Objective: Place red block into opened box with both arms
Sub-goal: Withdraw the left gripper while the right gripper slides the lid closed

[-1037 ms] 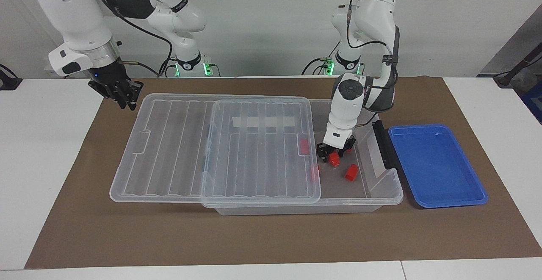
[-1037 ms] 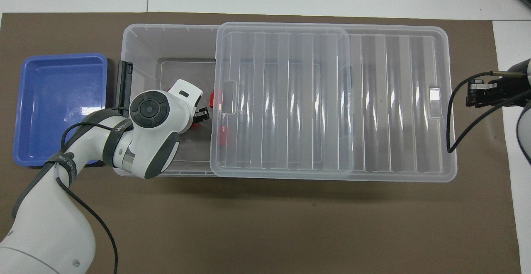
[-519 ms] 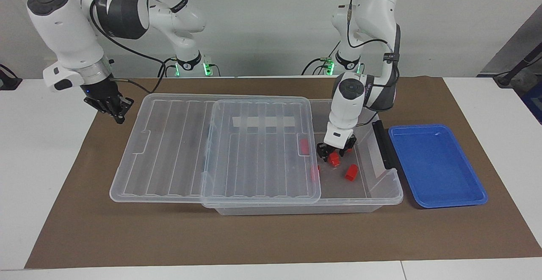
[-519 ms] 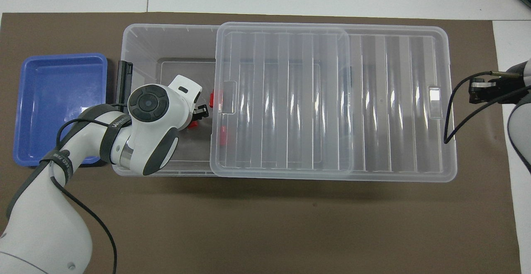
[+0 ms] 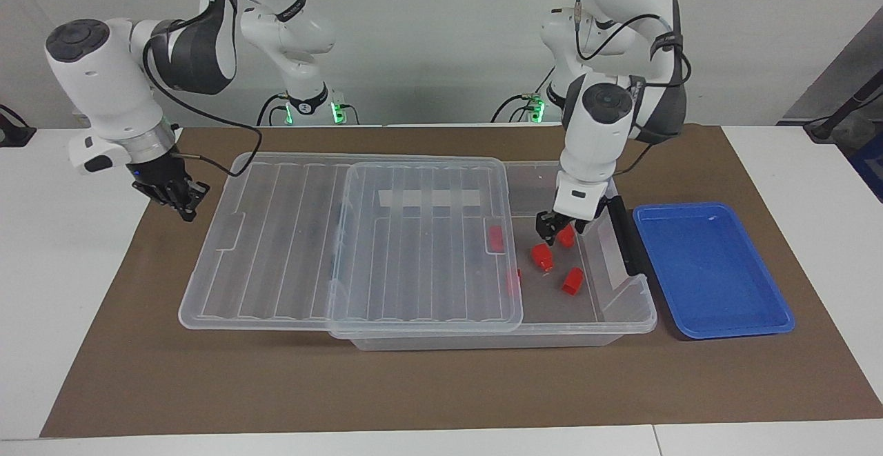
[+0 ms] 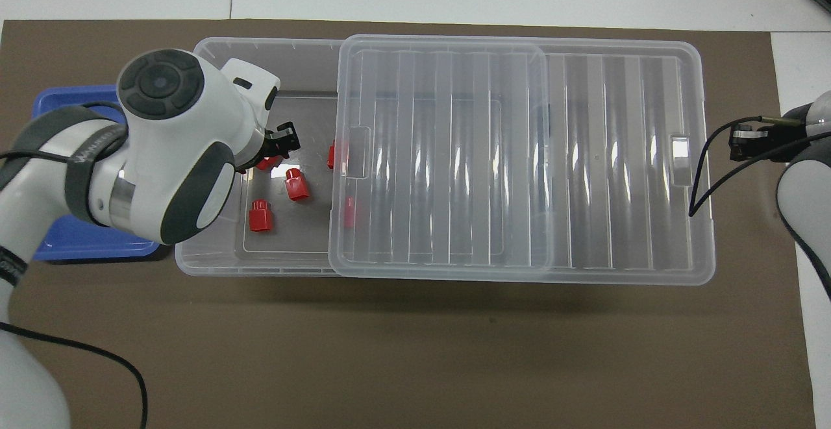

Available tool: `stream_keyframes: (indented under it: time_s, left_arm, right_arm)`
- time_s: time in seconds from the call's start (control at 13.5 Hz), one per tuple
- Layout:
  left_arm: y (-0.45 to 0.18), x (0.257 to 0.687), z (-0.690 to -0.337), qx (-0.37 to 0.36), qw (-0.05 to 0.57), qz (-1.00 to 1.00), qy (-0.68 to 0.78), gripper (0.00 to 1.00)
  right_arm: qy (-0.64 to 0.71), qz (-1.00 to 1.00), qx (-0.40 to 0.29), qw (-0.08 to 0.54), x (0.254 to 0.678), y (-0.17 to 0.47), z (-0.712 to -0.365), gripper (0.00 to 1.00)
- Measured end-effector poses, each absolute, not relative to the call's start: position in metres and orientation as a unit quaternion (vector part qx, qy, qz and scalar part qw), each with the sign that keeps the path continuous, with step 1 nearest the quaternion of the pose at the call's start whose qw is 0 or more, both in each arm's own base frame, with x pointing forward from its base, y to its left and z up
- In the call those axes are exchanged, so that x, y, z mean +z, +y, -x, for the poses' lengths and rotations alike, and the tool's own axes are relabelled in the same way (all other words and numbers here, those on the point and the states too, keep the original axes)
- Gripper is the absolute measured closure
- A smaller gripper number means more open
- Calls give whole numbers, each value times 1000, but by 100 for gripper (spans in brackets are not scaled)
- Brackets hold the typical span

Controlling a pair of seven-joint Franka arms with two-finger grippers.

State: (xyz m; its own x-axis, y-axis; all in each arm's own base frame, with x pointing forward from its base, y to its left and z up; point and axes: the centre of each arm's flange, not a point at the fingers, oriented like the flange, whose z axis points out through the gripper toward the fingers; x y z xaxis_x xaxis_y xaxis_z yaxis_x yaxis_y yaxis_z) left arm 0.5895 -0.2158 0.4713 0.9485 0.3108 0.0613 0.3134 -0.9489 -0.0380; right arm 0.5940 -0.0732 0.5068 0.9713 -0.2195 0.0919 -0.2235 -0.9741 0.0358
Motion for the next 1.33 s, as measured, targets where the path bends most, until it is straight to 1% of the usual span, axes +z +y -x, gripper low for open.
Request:
stream_keyframes:
  time_s: [0.15,0.22,0.3,0.37,0.52,0.59,0.67,0.74,0.96,1.33]
  left_arm:
    - [-200,512,-590,-24,28,986,-165,25]
    - [-186,525,-591,-23,30,986,-161,24]
    - [-167,535,-592,-21,30,988,-152,22]
    - [-143,546,-592,-18,27,989,-141,22]
    - [-91,571,-586,-12,21,992,-120,9]
    - [-69,585,-579,-10,21,994,-106,9]
    - [-51,597,-571,-8,22,996,-92,1]
    - [-38,606,-564,-5,23,997,-78,0]
    - [-25,620,-553,-5,24,998,-50,0]
    - [-26,619,-552,-3,24,999,-45,0]
  right_arm:
    - [-111,-993,44,22,492,-73,-597,99]
    - [-110,-993,43,22,485,-73,-597,99]
    - [-110,-993,41,21,480,-73,-596,99]
    - [-110,-993,40,21,477,-73,-595,99]
    - [-109,-993,42,21,473,-73,-595,99]
    - [-108,-993,44,21,473,-71,-596,99]
    - [-106,-993,47,21,472,-69,-596,99]
    - [-103,-993,51,20,472,-65,-597,99]
    - [-76,-996,51,20,471,-46,-599,99]
    - [1,-999,47,19,469,15,-600,99]
